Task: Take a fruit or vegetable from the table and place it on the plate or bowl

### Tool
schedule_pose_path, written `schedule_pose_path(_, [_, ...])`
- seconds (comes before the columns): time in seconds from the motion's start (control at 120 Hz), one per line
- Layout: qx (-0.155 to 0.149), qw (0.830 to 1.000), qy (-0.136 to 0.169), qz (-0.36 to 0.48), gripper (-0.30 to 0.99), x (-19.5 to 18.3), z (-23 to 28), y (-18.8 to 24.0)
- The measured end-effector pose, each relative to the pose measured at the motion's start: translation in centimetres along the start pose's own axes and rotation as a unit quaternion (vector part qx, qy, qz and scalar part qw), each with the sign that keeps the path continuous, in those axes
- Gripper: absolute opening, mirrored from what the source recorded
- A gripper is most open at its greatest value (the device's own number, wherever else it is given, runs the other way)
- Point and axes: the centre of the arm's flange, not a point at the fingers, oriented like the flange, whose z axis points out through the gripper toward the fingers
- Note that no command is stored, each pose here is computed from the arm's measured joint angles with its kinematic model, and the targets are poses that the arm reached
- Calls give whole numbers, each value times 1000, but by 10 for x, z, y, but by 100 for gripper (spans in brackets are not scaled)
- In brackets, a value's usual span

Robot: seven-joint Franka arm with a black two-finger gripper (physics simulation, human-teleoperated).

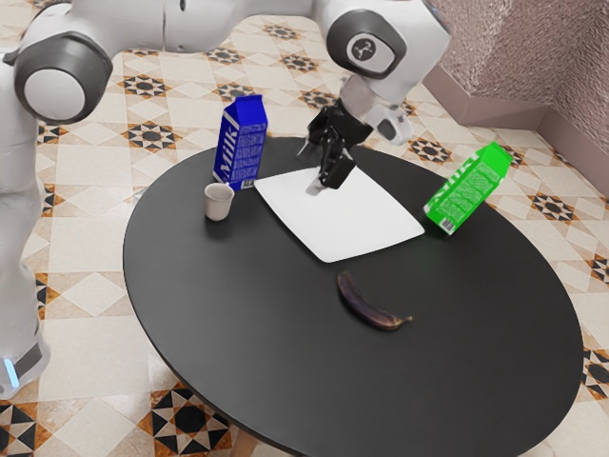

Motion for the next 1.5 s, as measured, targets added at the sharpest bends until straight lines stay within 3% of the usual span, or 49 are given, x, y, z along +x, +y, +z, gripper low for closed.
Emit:
schedule_pose_path(0.083, [1,998,64,-11,69,16,-9,-8])
schedule_pose_path(0.175, [9,993,113,-12,69,25,-19,-6])
schedule_pose_path(0.283, [23,988,155,-1,69,26,-32,10])
schedule_pose_path(0.383, [28,984,174,15,69,28,-36,18])
schedule_pose_path(0.525, [-2,981,183,67,69,37,-34,13])
schedule_pose_path(0.767, [-24,964,160,211,69,59,22,67])
schedule_pose_path(0.908, [-17,943,163,290,69,61,46,95])
schedule_pose_path(1.075, [-10,926,173,336,69,77,67,73])
schedule_pose_path(1.325, [7,888,188,419,69,89,74,83])
schedule_pose_path(1.5, [13,869,179,461,68,99,93,89])
